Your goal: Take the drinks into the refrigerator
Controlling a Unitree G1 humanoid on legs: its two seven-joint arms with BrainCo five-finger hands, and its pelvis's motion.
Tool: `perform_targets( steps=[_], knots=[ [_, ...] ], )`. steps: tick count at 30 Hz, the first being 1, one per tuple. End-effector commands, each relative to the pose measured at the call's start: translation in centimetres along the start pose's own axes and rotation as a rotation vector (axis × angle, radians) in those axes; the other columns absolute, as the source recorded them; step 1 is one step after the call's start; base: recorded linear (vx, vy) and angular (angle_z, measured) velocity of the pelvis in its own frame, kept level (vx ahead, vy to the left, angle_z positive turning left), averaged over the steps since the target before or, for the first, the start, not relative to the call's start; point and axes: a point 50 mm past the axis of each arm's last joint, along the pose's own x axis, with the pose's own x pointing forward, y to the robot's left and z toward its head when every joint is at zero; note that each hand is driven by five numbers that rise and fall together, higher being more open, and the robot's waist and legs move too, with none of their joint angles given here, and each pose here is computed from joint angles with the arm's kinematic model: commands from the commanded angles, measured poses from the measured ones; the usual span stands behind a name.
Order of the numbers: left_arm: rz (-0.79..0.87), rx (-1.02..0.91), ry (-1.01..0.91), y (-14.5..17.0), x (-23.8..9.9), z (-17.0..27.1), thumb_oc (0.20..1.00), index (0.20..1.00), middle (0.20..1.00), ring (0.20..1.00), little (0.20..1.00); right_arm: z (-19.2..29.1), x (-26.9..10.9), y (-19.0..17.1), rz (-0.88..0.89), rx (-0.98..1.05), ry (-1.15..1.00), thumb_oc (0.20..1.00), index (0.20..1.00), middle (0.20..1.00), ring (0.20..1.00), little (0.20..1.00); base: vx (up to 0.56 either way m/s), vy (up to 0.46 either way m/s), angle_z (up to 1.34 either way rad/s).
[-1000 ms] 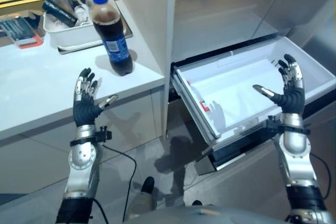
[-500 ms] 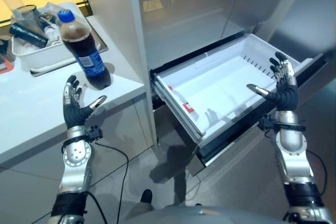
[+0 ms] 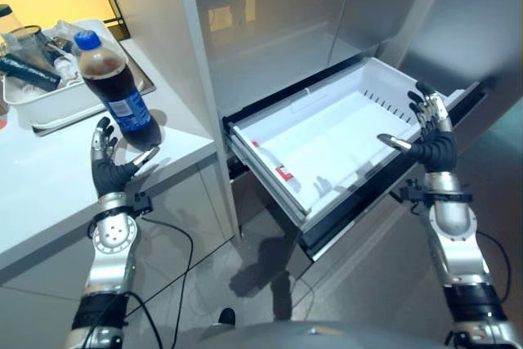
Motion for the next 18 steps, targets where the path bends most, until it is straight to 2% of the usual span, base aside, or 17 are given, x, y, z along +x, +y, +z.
perform_targets(
  steps=[1, 18],
  knots=[
    [0.048, 0.055, -0.11, 1.1, 3.3, 2.0, 1.0, 1.0, 1.0, 1.0, 1.0, 2.4, 1.6, -0.1, 0.024, 0.035, -0.138, 1.0, 1.0, 1.0, 1.0, 1.0, 0.0, 0.0, 0.0],
    [0.037, 0.142, -0.095, 2.2, 4.7, 2.0, 1.0, 1.0, 1.0, 1.0, 1.0, 2.5, 1.4, 0.1, 0.063, 0.058, -0.132, 1.0, 1.0, 1.0, 1.0, 1.0, 0.0, 0.005, -0.04]
  ],
)
